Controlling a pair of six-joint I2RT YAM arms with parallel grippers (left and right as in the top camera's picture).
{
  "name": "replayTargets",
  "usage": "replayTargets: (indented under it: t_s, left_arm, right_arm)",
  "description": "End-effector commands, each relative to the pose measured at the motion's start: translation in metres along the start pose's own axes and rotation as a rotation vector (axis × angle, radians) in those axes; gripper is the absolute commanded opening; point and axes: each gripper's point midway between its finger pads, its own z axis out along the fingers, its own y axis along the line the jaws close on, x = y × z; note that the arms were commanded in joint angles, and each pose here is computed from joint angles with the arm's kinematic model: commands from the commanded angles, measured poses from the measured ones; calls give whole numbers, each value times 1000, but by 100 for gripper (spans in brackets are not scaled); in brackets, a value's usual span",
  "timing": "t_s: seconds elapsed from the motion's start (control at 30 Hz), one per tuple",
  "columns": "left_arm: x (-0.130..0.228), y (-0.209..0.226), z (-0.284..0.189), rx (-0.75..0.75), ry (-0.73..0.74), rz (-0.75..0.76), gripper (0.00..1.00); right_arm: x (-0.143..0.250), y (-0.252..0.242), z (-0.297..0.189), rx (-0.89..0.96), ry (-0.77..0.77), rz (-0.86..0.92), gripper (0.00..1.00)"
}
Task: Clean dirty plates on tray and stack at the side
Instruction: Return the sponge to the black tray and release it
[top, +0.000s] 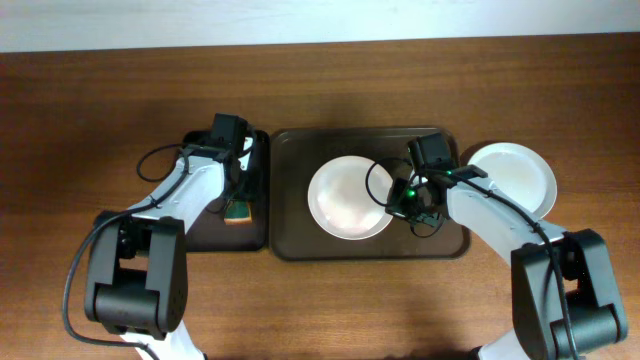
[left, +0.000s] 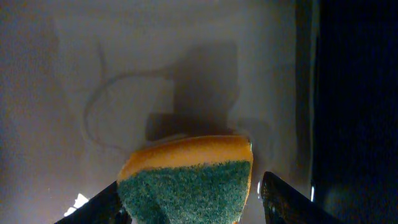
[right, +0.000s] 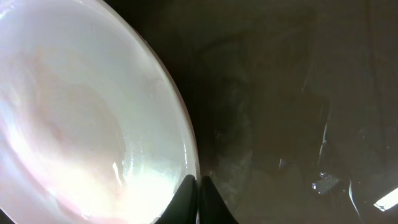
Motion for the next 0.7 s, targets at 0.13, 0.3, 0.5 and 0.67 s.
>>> replayTargets:
  t_s: [0.13, 0.3, 0.5, 0.67]
  left_arm:
    - [-1, 0, 2, 7, -5, 12, 0]
    - [-18, 0, -12, 7, -26, 9, 0]
    - [6, 1, -17, 6, 84, 15, 58]
    - [35, -4, -9, 32, 169, 10, 58]
  right_arm:
    - [1, 1, -3, 6, -9, -18, 5]
    - [1, 1, -3, 6, -8, -17, 4]
    - [1, 1, -3, 7, -7, -17, 5]
    - [1, 1, -3, 7, -7, -17, 5]
